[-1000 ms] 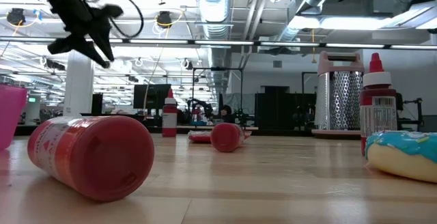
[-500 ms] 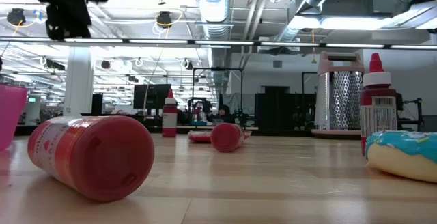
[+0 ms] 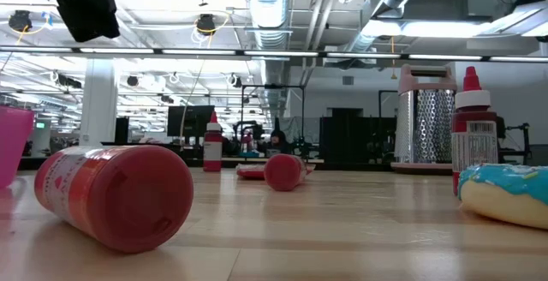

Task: Pick & Place Food Item
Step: Put the blue donut into the black bin

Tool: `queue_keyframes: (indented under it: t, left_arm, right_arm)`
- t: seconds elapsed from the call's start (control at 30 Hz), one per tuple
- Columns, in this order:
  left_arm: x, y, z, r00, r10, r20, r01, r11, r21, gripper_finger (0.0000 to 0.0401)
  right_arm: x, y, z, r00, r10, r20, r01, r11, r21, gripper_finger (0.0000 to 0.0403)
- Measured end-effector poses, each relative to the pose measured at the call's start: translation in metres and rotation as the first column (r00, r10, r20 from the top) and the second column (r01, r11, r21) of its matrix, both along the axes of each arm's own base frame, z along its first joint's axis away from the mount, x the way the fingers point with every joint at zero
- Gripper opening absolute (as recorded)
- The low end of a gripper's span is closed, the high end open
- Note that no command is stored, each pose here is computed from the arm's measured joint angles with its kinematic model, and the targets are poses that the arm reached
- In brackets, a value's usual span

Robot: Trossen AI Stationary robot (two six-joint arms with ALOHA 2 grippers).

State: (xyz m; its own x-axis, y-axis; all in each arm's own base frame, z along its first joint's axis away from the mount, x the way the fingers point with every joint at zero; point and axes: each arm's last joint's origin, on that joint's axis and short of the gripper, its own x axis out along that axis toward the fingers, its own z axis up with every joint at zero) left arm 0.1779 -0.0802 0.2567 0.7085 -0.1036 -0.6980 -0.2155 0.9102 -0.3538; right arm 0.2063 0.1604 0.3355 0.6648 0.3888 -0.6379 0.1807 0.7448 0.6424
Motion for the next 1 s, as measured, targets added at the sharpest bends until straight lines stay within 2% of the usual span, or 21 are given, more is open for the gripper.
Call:
queue_keyframes:
  t: [0.07,0.13,0.37,0.5,0.6,0.73,0.87,1.0]
  left_arm:
    - [0.0,-0.002,-0.001,1.0,-0.008,0.0,0.008,1.0,0.0,0.0177]
    - [0.0,-0.003,-0.001,1.0,-0.012,-0.001,0.012,1.0,0.0,0.0182]
    - [-0.001,-0.004,-0.001,1.0,-0.002,-0.003,0.002,1.0,-0.019,0.0188]
    - [-0.003,-0.009,0.0,1.0,-0.029,0.001,0.029,0.999,-0.023,0.0187]
    - [-0.004,-0.012,0.0,0.999,-0.032,0.002,0.032,0.999,-0.025,0.0187]
    - [-0.005,-0.013,0.0,1.0,-0.024,0.004,0.024,0.999,-0.029,0.0186]
    - [-0.005,-0.012,0.0,1.0,0.007,0.017,-0.007,1.0,-0.01,0.0186]
    - [-0.005,-0.012,0.0,0.998,0.055,0.023,-0.054,0.998,-0.021,0.0186]
  right_arm:
    - [0.007,0.01,-0.012,0.989,0.135,-0.067,-0.134,0.991,0.013,0.0196]
    - [0.014,0.019,-0.024,0.97,0.21,-0.119,-0.207,0.978,0.032,0.0192]
    - [0.039,0.04,-0.047,0.94,0.304,-0.155,-0.292,0.951,0.096,0.0183]
    - [0.046,0.074,-0.053,0.875,0.463,-0.143,-0.457,0.886,0.072,0.0177]
    - [0.052,0.101,-0.055,0.819,0.557,-0.139,-0.561,0.827,0.007,0.0175]
    - [0.056,0.119,-0.054,0.757,0.61,-0.235,-0.646,0.753,-0.126,0.0175]
    - [0.061,0.126,-0.06,0.783,0.552,-0.285,-0.621,0.701,-0.349,0.0175]
    - [0.064,0.127,-0.069,0.832,0.478,-0.281,-0.552,0.668,-0.499,0.0175]
